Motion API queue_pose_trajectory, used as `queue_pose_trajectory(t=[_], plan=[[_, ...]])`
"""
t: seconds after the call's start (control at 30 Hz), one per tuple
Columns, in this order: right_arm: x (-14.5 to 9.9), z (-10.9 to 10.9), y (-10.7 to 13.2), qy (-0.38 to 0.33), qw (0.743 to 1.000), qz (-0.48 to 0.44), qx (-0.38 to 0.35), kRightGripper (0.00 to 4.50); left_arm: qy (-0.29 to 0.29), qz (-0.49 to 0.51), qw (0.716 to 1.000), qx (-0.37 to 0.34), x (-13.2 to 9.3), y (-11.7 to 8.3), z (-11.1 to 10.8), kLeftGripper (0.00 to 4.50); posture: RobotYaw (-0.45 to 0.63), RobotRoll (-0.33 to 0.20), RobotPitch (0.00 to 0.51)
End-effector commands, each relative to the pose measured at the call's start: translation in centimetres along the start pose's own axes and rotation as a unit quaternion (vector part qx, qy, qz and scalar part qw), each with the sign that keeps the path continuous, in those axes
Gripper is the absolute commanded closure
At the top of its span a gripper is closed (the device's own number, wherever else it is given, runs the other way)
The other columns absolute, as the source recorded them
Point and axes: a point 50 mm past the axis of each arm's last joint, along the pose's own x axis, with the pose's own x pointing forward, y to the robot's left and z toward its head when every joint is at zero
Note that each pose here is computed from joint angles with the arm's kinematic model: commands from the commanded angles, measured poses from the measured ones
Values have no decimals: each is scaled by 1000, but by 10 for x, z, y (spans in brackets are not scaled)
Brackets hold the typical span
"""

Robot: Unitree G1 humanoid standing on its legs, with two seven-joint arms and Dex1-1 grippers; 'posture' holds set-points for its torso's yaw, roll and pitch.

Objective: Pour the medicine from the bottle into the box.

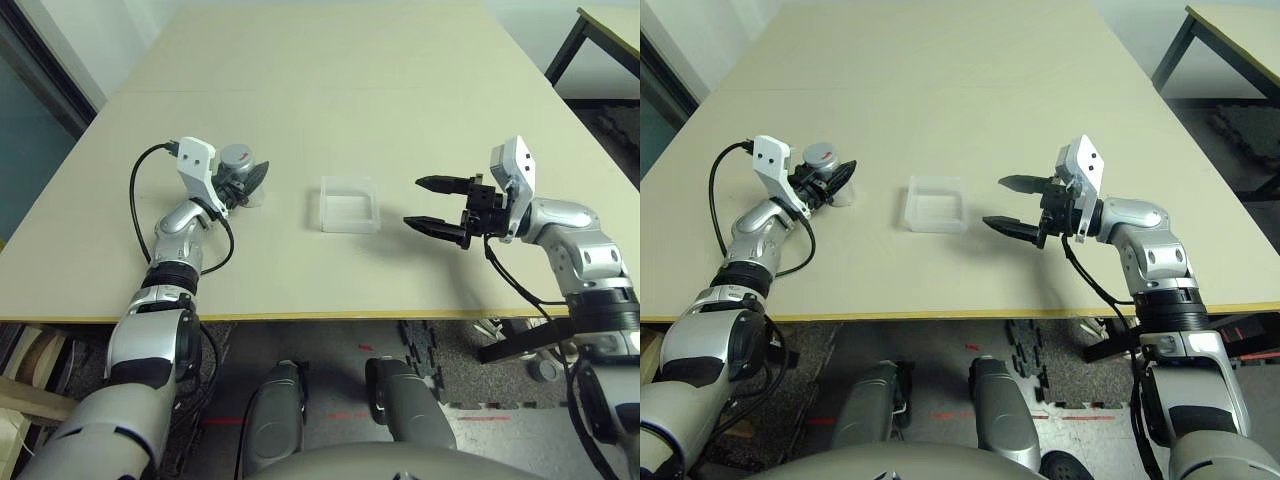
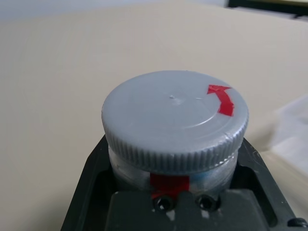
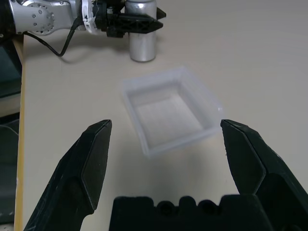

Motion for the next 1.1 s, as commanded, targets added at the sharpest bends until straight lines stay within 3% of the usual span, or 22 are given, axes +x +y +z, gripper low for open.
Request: queue_pose_trajectory(t=[0.03, 0.2, 0.47, 1.1], plan=[[5, 12, -2, -22, 1000, 20, 6, 0, 7, -66, 998, -22, 4, -15, 6, 1816, -173, 0, 115], [22, 33, -4, -43, 997, 61, 13, 0, 11, -144, 989, -40, 10, -37, 24, 1816, -178, 0, 104], [57, 60, -5, -59, 991, 121, 14, 0, 12, -196, 980, -36, 23, -50, 40, 1816, -185, 0, 86], [111, 69, -13, -34, 990, 137, 10, 0, 5, -242, 970, -25, 38, -62, 51, 1816, -182, 0, 80]])
